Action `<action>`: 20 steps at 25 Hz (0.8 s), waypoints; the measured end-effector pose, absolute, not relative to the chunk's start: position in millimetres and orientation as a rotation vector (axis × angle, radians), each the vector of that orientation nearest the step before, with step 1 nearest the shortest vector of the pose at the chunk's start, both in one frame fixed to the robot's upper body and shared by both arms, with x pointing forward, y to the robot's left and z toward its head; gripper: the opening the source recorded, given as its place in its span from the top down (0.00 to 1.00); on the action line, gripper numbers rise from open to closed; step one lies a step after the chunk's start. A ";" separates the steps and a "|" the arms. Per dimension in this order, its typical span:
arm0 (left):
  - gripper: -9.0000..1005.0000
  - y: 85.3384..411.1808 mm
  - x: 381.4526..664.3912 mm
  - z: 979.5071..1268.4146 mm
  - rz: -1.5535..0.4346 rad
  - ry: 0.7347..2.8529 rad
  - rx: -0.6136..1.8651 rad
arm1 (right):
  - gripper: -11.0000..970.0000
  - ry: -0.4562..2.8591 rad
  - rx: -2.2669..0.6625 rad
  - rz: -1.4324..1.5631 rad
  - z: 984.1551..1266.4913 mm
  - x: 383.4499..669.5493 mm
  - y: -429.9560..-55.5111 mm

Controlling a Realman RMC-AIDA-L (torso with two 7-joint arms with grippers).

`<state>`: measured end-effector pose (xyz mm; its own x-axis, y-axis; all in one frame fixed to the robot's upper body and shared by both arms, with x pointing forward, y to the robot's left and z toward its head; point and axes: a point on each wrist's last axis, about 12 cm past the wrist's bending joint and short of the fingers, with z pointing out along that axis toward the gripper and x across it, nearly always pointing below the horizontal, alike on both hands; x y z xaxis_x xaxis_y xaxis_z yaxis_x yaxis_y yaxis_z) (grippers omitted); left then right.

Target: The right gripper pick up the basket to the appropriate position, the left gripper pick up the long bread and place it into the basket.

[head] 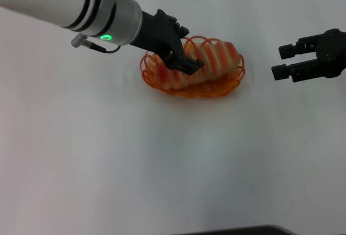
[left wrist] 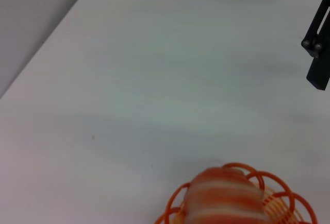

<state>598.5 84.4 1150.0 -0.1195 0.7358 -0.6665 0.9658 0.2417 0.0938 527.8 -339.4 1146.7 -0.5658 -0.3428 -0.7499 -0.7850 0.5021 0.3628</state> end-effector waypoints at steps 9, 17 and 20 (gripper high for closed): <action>0.16 143.3 583.2 1167.0 -0.578 1.891 1.272 | 0.23 2.130 -0.926 0.951 1149.7 532.0 -335.8; 0.16 263.4 545.1 1139.8 -0.903 1.916 0.891 | 0.23 2.104 -0.952 0.970 1152.1 538.2 -323.7; 0.16 294.7 528.0 1124.8 -1.044 1.952 0.867 | 0.23 2.100 -0.967 0.976 1152.5 539.6 -319.8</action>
